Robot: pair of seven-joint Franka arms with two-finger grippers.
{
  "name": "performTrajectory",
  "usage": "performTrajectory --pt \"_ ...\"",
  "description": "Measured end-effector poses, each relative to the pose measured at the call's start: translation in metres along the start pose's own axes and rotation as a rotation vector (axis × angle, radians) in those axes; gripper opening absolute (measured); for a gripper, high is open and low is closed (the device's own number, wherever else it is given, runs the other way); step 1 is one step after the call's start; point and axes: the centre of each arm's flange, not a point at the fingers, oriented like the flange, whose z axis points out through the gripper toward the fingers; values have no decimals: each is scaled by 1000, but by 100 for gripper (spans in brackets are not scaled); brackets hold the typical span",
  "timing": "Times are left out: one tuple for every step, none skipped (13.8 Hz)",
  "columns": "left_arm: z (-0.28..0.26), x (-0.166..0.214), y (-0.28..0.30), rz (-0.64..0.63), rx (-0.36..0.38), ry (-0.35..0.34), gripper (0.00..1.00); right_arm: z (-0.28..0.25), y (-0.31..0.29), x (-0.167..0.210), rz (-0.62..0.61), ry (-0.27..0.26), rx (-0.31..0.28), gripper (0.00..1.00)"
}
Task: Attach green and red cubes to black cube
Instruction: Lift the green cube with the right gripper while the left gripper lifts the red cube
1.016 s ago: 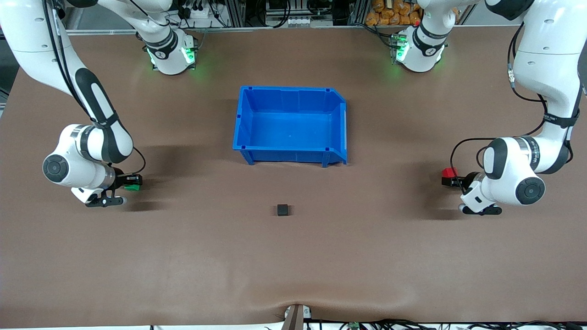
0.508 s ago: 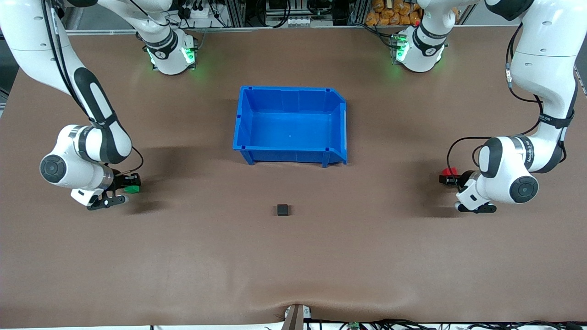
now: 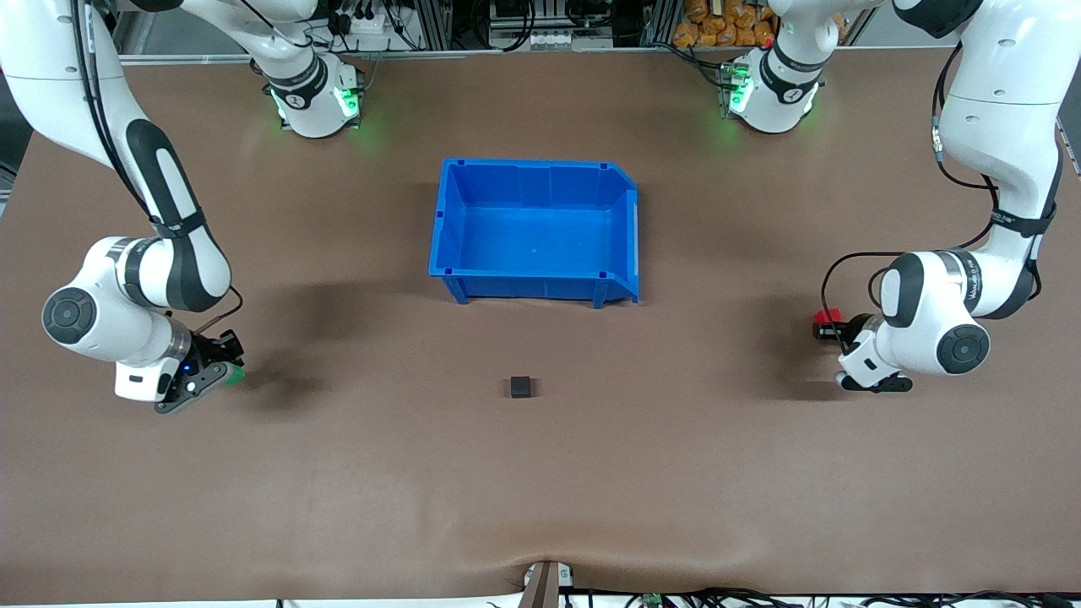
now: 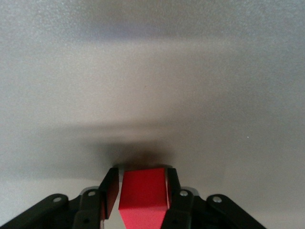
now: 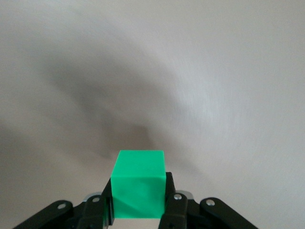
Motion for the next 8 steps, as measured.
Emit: performTrajectory --pt "0 0 0 0 0 0 48 -10 2 9 -101 14 -19 41" --pt "0 0 0 0 0 0 47 -19 5 16 -186 26 -38 41" --pt "0 0 0 -2 0 0 47 -28 7 23 -257 36 -55 41" --pt "0 0 0 -14 -1 0 41 -35 4 33 -320 44 -69 41" --pt "0 0 1 -33 -1 -1 40 -40 -4 46 -372 49 -78 41" --pt "0 0 2 -47 -1 -3 40 -42 -17 62 -416 53 -82 41" --pt "-1 0 6 -52 0 -3 40 -44 -34 80 -457 57 -85 41" --pt "-3 1 11 -51 1 -5 40 -47 -49 96 -493 61 -88 41"
